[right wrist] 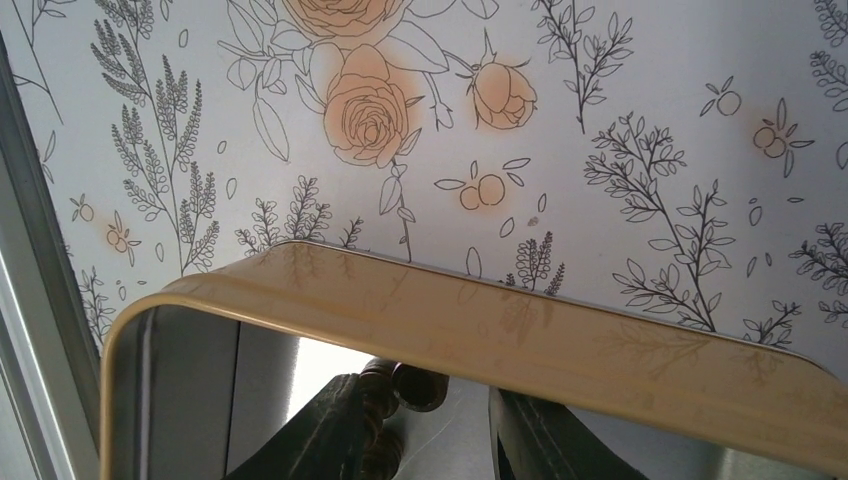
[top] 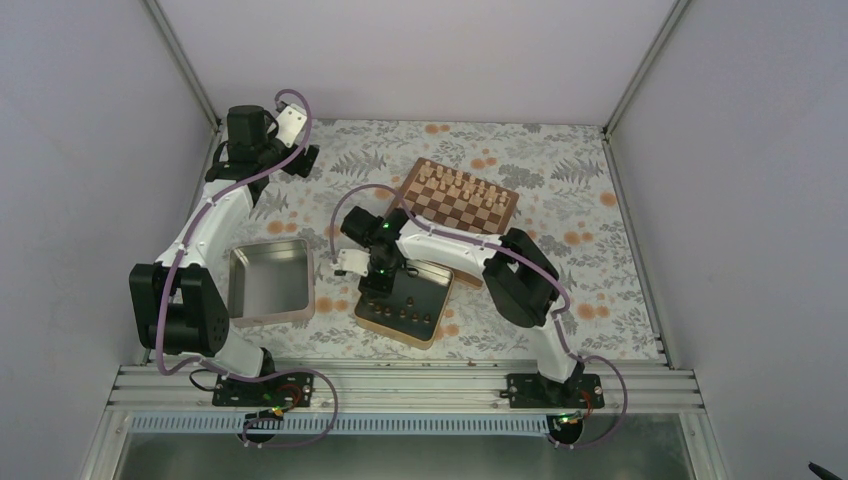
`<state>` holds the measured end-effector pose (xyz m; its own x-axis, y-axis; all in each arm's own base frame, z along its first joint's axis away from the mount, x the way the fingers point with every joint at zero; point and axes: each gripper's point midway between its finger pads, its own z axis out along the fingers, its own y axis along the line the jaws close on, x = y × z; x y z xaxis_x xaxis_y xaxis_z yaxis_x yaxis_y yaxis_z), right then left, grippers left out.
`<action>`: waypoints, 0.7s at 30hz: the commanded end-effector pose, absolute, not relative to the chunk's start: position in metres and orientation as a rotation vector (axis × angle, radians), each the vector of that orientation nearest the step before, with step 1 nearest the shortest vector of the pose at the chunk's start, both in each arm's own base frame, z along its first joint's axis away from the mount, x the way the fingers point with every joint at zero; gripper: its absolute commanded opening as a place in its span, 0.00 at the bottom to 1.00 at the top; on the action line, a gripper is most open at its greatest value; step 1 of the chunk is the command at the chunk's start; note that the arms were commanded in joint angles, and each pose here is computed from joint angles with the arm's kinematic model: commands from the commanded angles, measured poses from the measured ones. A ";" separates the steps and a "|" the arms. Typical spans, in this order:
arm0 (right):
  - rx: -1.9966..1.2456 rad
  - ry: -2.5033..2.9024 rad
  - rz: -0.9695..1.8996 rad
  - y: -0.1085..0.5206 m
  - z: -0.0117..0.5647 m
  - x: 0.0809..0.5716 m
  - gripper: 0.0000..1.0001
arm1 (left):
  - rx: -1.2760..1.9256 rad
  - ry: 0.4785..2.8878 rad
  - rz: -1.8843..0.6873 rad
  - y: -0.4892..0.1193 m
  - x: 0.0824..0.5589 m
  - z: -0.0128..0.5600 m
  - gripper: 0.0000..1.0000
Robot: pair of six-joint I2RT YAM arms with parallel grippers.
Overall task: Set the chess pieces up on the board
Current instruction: Move the chess piece to the storage box.
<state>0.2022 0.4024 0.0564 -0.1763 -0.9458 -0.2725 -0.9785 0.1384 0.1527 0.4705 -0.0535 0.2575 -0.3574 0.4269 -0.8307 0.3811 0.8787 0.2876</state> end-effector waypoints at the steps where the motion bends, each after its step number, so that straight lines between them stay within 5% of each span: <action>1: -1.944 2.288 0.434 0.404 0.046 0.199 0.34 | 0.592 1.945 0.035 -0.056 0.468 0.270 1.00; 12: -1.945 2.298 0.398 0.399 0.035 0.200 0.34 | 0.595 1.947 0.021 -0.058 0.469 0.269 1.00; 21: -1.948 2.292 0.393 0.400 0.032 0.200 0.24 | 0.595 1.949 0.022 -0.058 0.469 0.269 1.00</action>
